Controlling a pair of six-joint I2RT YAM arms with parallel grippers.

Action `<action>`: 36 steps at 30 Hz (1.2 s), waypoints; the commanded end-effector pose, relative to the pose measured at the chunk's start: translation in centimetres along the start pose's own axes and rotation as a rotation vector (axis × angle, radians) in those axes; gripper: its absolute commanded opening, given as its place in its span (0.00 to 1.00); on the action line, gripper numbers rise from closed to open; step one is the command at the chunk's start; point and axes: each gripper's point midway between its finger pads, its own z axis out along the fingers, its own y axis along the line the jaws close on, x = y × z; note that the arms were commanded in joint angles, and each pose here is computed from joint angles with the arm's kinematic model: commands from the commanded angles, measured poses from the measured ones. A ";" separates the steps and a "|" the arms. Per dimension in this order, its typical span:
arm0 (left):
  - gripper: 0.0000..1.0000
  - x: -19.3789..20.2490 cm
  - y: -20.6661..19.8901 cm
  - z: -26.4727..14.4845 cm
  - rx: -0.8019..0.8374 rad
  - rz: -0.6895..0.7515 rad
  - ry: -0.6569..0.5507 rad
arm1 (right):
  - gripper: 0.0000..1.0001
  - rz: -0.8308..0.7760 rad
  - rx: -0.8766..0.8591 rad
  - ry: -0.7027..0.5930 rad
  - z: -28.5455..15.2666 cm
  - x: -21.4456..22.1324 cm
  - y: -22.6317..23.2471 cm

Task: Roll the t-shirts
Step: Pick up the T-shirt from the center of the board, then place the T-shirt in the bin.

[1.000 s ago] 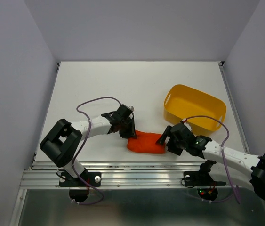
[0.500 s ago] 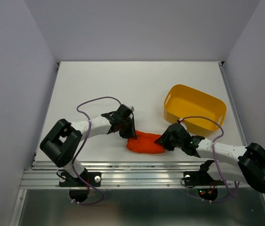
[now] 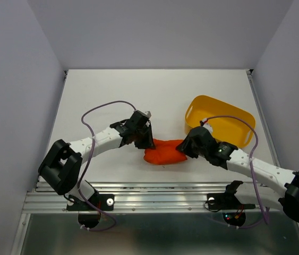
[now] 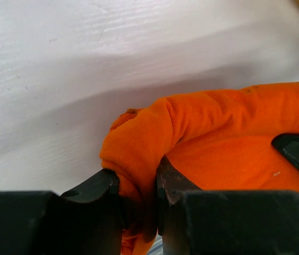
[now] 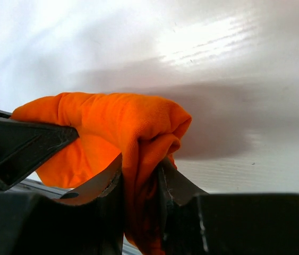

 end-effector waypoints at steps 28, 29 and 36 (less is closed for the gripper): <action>0.00 -20.8 -24.5 -7.0 0.408 0.335 -0.394 | 0.01 -0.182 0.356 -0.634 -12.1 -22.3 -1.2; 0.00 -20.7 -24.7 -5.4 0.409 0.339 -0.372 | 0.01 -0.177 0.370 -0.635 -12.1 -22.5 -1.6; 0.00 -19.5 -28.2 -1.3 0.477 0.397 -0.328 | 0.01 -0.139 0.463 -0.586 -10.8 -22.0 -6.0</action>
